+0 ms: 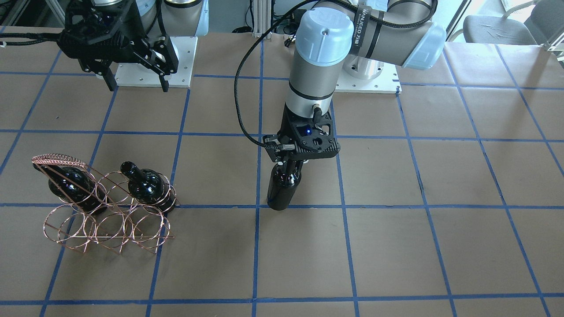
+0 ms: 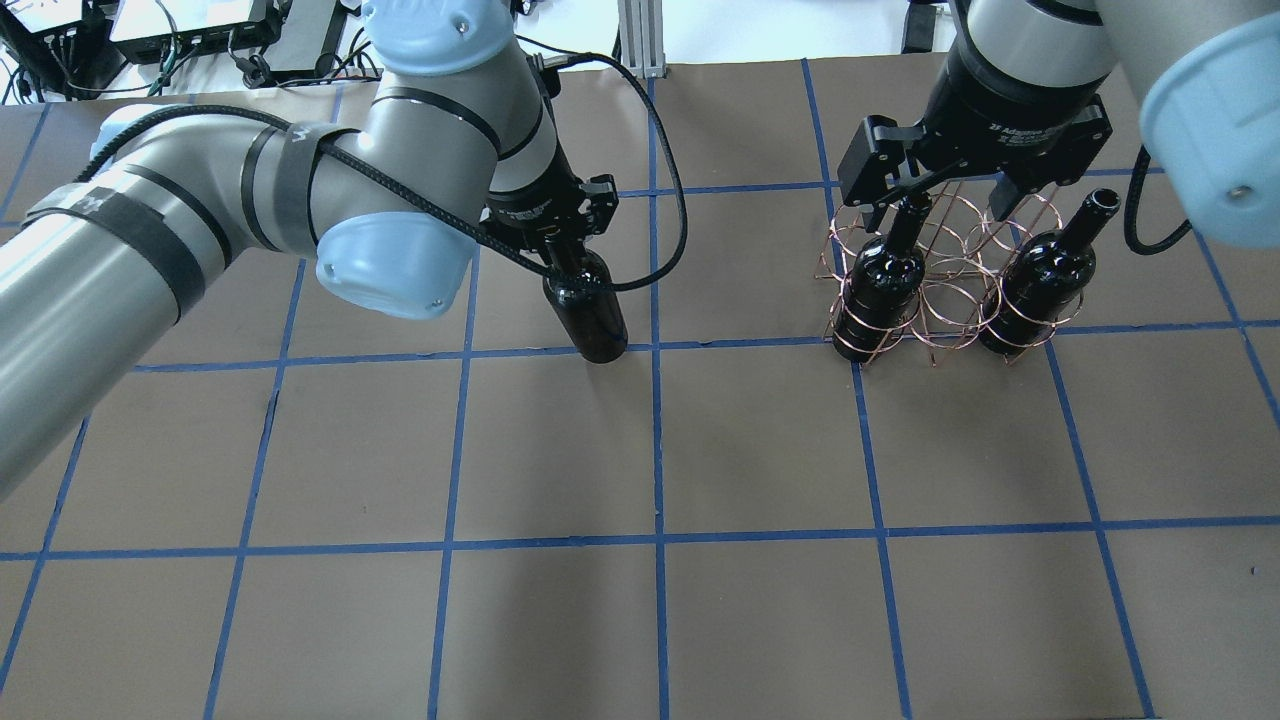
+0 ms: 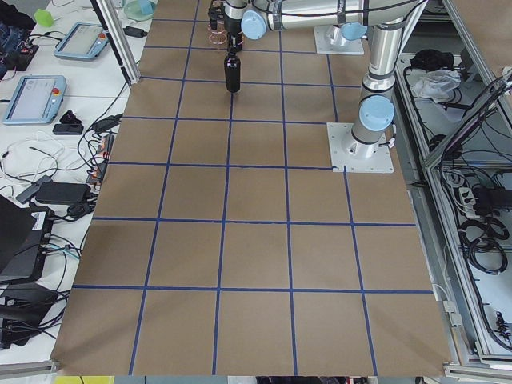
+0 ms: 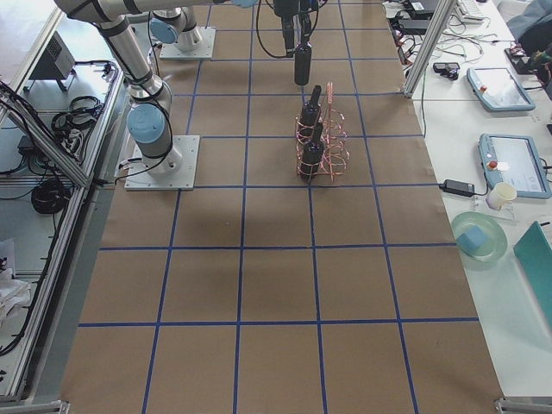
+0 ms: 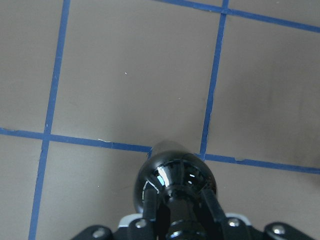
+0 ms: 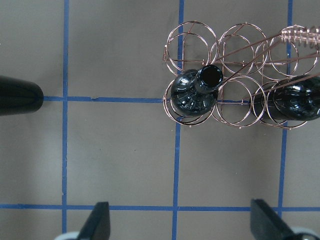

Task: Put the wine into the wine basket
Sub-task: 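Carry the bottle with the left gripper toward the table center and set it down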

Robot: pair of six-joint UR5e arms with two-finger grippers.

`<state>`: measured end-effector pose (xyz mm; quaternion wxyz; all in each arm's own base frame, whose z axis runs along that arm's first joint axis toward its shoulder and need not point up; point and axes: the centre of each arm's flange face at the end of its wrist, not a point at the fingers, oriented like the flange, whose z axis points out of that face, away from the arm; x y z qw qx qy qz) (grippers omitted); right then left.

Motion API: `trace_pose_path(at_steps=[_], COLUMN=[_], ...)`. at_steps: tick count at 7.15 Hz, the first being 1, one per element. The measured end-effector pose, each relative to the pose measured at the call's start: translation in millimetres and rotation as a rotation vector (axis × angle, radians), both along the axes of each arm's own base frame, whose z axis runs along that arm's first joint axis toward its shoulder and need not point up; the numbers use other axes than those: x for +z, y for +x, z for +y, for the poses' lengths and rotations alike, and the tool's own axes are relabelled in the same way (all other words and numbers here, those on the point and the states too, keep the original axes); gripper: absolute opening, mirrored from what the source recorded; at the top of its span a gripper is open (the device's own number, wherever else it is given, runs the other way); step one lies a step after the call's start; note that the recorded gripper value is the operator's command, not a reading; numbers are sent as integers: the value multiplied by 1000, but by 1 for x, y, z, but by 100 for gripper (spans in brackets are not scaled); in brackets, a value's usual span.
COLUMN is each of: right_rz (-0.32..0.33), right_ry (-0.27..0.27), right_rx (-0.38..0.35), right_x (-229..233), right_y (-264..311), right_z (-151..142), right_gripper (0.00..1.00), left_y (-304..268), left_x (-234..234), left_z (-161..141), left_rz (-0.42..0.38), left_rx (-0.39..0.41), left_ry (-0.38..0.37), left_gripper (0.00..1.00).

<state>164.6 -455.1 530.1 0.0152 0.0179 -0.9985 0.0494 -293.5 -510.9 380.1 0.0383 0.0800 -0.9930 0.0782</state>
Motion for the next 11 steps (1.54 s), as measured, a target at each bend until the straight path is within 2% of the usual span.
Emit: trace_pose_path(at_steps=[3,7,8,9,11], right_rz=[0,-2,-4,-5,-5], right_ry=[0,-1,-2,-2,-2], right_rx=[0,6,2,0,-2], right_x=[0,0,0,0,0], right_y=[0,0,1,1,1], right_z=[0,0,0,0,0], right_gripper=[100,100,100,100,100], left_y=[-6,-17,-19,-21,-22], left_x=[-13,-11,-13,-15,-14], left_z=[24,26,24,24,24], left_rz=[-47,-27,-23,-20,-20], left_rx=[-6,8,7,5,-9], left_ry=[14,-16,-21,-23,-23], left_gripper=[0,0,20,99,100])
